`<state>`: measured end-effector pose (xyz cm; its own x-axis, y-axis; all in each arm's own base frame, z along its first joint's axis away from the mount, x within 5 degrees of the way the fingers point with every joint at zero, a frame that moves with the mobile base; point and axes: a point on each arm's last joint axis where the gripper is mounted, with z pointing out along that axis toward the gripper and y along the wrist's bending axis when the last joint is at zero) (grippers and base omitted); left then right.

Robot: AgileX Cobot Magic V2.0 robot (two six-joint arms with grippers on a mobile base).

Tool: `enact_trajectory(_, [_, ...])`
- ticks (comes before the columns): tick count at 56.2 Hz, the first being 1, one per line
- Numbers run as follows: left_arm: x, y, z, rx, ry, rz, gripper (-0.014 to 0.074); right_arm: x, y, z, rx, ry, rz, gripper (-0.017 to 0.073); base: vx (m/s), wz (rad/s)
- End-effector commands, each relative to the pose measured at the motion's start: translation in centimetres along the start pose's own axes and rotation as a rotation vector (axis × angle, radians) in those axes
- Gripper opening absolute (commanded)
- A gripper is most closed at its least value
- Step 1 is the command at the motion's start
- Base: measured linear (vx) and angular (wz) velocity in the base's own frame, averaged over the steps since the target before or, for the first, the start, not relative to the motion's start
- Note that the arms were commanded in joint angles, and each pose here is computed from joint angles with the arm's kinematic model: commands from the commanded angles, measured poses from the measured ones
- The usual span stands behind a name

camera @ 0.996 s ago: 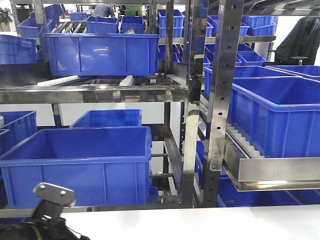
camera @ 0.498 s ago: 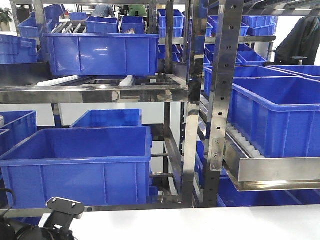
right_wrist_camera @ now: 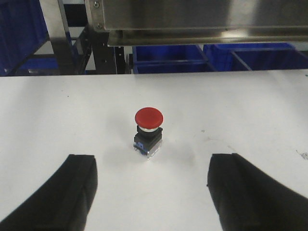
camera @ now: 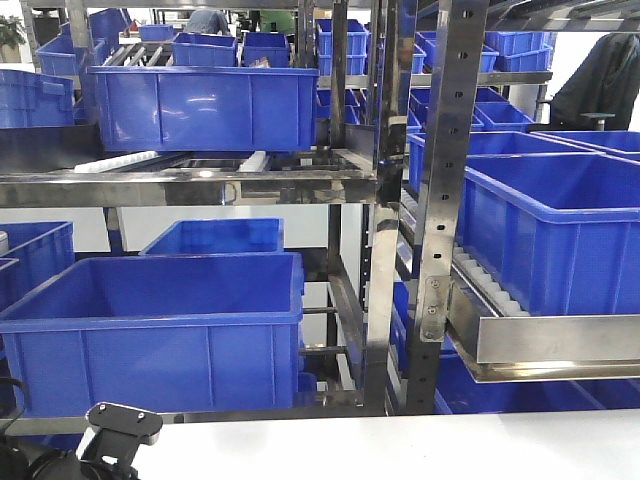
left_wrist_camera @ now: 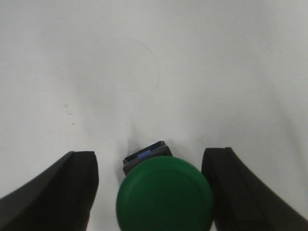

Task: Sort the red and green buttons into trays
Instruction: 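Lower left gripper onto green-capped button and right gripper onto red-capped button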

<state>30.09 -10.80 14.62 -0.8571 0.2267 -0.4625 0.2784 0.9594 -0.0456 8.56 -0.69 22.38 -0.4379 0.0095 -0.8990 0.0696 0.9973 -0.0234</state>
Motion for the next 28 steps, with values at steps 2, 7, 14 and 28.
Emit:
enact_trajectory(2, [-1.6, -0.2, -1.6, 0.01, -0.092, -0.014, 0.0529, -2.9, -0.1, 0.1, 0.003, -0.042, 0.057, 0.0554, 0.0, 0.0])
enact_trajectory(7, [-1.6, -0.2, -1.6, 0.01, -0.093, -0.014, 0.0483, -4.9, -0.2, 1.4, 0.011, 0.047, 0.135, 0.0554, 0.0, 0.0])
enact_trajectory(14, [-1.6, -0.2, -1.6, 0.01, -0.093, -0.014, 0.043, -6.6, -0.4, 3.7, 0.035, 0.149, 0.11, 0.0554, 0.0, 0.0])
enact_trajectory(28, [-1.7, -0.2, -1.6, 0.01, -0.102, -0.015, 0.0267, -9.0, -0.4, 10.0, 0.037, 0.261, 0.085, 0.0554, 0.0, 0.0])
